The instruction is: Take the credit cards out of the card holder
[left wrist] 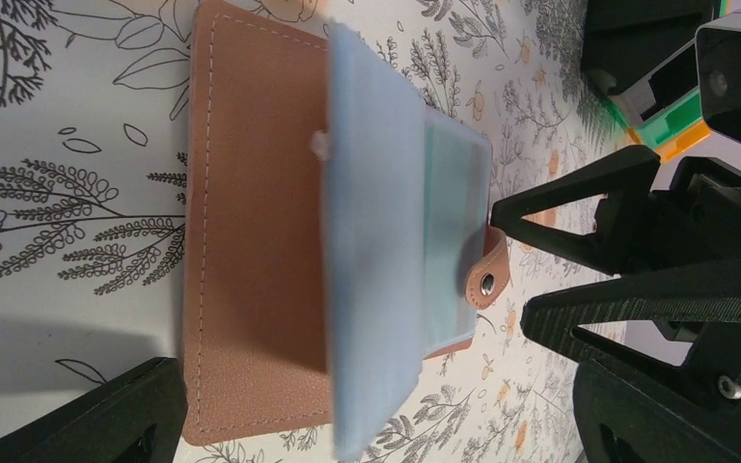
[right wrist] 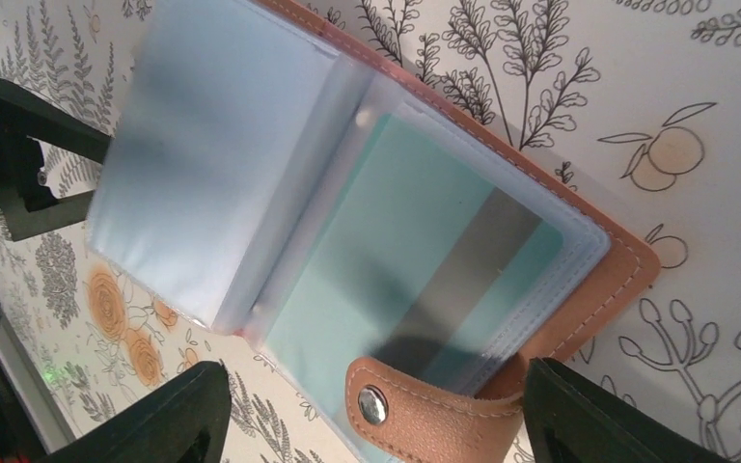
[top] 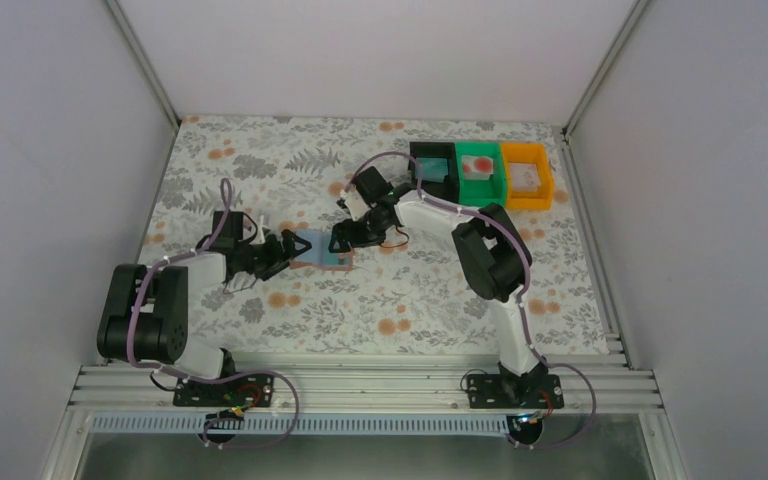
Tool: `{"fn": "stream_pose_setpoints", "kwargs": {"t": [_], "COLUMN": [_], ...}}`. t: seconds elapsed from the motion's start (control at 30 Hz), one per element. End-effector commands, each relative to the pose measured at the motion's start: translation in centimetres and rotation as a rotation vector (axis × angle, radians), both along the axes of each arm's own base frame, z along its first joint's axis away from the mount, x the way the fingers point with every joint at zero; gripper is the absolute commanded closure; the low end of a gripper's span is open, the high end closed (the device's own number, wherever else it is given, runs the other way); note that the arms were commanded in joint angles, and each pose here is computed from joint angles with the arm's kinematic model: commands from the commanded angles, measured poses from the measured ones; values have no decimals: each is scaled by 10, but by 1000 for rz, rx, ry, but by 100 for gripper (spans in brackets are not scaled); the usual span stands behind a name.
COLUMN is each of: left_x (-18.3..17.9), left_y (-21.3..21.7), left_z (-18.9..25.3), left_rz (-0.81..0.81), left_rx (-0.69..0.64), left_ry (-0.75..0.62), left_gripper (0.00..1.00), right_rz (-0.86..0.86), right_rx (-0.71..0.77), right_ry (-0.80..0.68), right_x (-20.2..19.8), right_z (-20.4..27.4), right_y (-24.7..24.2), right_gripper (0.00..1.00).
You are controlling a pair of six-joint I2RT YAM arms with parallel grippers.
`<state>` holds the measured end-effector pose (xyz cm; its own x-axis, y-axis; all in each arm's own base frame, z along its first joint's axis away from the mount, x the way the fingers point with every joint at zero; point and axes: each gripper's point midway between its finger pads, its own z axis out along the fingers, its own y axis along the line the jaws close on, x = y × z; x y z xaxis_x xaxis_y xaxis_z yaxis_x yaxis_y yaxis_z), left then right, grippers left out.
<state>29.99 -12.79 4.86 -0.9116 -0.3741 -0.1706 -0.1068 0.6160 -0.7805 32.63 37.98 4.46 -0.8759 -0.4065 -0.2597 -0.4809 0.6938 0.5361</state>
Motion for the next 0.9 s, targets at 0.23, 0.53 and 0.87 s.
{"fn": "stream_pose_setpoints", "kwargs": {"t": [0.23,0.53,0.87], "left_x": [-4,2,1], "left_y": [0,3,8], "left_z": [-17,-10,-12], "left_rz": [-15,-14,4], "left_rx": [38,68,90], "left_ry": [19,-10,10], "left_gripper": [3,7,7], "right_rz": [24,-23,-78], "right_rx": [64,-15,-85], "right_ry": [20,-50,-56], "right_x": [-7,8,4], "right_z": [4,17,13], "right_y": [13,-13,-41], "right_gripper": [26,26,24]}}
